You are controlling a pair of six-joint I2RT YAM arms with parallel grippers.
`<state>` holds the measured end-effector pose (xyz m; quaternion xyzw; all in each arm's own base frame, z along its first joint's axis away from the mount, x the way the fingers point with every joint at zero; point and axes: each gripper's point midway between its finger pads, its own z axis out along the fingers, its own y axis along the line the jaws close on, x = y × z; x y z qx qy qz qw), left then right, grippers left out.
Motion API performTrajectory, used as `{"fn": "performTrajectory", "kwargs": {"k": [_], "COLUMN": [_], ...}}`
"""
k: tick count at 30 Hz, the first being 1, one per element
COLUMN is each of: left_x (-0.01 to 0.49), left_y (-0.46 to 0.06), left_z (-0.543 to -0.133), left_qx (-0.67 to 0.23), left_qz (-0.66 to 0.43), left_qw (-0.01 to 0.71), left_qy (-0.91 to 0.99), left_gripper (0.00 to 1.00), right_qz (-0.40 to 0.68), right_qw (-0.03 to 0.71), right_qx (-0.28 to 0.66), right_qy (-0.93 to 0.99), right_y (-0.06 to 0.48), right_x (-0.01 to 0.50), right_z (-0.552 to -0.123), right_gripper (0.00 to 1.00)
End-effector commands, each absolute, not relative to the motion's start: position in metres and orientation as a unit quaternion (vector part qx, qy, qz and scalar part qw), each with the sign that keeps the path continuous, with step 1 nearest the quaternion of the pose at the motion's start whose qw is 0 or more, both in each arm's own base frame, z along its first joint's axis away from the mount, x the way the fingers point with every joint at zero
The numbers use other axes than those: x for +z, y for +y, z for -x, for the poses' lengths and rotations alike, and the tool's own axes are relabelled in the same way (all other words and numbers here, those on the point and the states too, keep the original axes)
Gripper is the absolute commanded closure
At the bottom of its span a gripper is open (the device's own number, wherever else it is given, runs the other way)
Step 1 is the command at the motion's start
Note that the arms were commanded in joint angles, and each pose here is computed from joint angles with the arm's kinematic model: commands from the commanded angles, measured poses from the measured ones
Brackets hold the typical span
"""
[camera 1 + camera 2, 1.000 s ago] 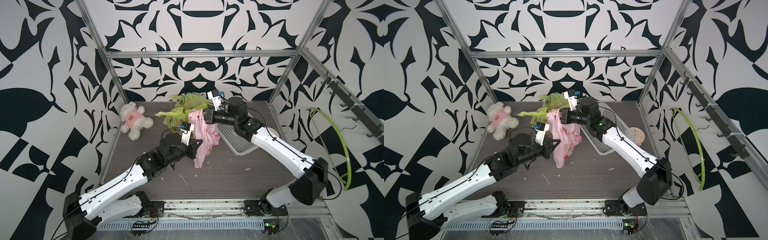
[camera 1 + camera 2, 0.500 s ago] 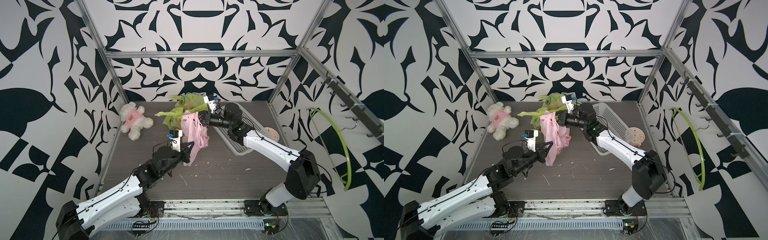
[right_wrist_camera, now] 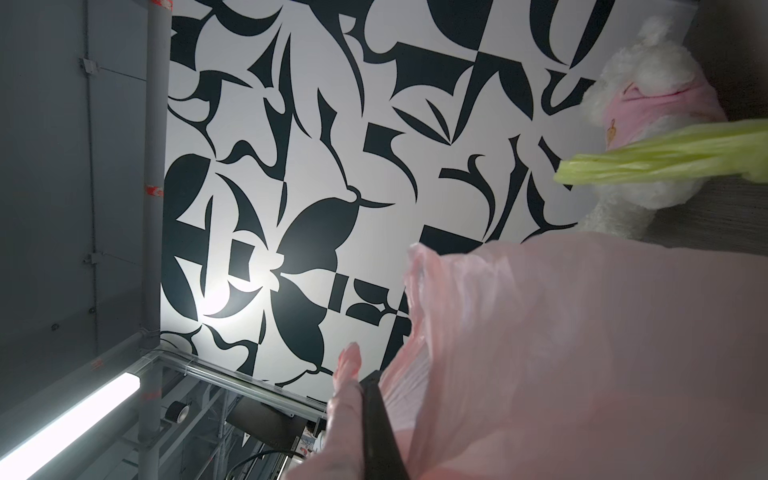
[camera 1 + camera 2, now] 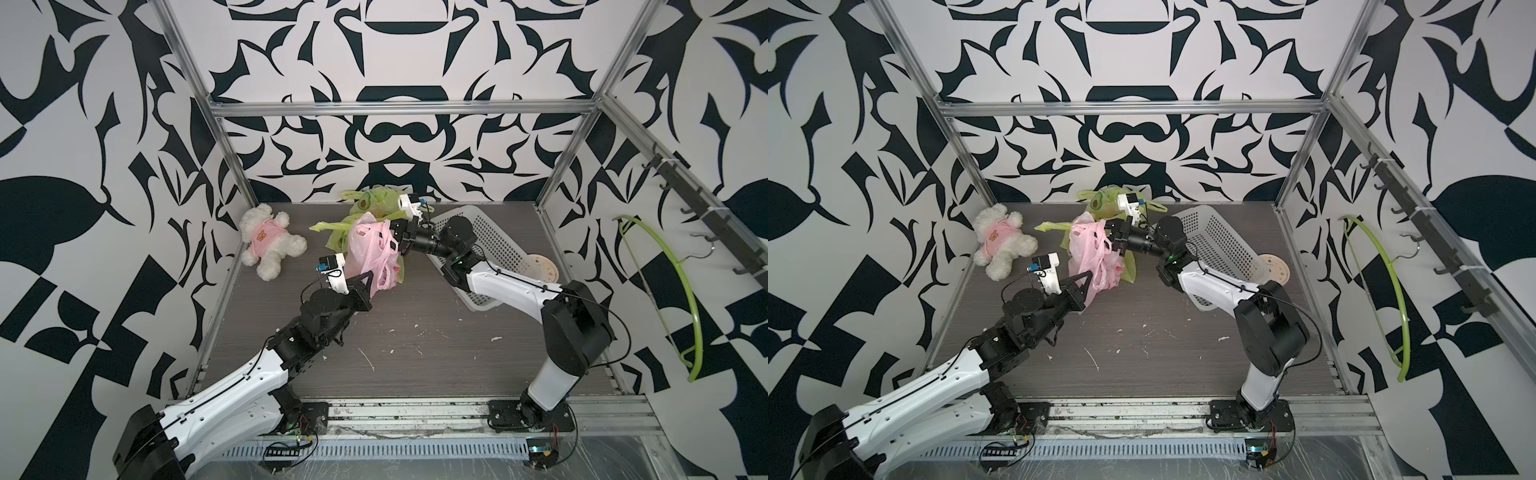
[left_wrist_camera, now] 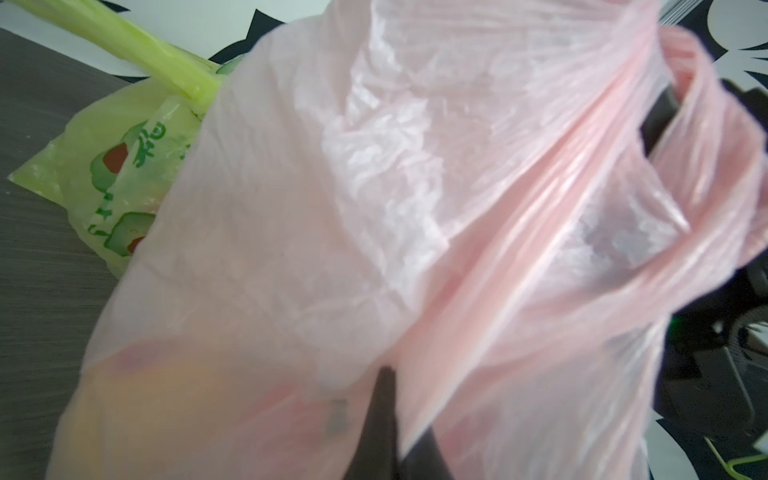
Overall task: Place the peach into a plastic bag & tie a knot
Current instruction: Cross the plastic bag at the center of the board, then tie the plastic bag at the center of the board.
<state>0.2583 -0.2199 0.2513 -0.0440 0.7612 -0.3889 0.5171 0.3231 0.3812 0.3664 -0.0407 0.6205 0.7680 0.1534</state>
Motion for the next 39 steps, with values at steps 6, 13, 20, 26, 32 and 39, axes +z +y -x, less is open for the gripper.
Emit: {"fn": "performTrajectory", "kwargs": {"k": [6,13,20,26,32,39], "left_x": [0.233,0.264,0.343,0.412,0.451,0.448], "left_y": [-0.213,-0.196,-0.168,-0.173,-0.2,-0.19], "left_z": [-0.244,-0.218,-0.198,-0.201,-0.223,-0.264], "left_qx": [-0.335,-0.318,-0.323,-0.357,-0.436,-0.53], "left_qz": [0.019,0.004,-0.001,-0.017,-0.027,0.04], "left_qw": [0.453,0.412,0.445,0.494,0.466,0.409], "left_qy": [0.826,0.854,0.835,0.793,0.769,0.742], "left_gripper": [0.89,0.4,0.34,0.49,0.28,0.31], "right_qz": [0.13,0.151,0.165,0.181,0.196,0.207], "right_qw": [0.253,0.254,0.252,0.249,0.254,0.265], "right_qx": [0.791,0.781,0.773,0.767,0.75,0.731], "right_qy": [0.541,0.549,0.558,0.563,0.579,0.594], "right_y": [0.353,0.356,0.36,0.361,0.359,0.357], "right_x": [0.452,0.446,0.443,0.443,0.44,0.439], "right_z": [-0.298,-0.304,-0.306,-0.301,-0.295,-0.291], "right_gripper": [1.0,1.0,1.0,1.0,1.0,1.0]}}
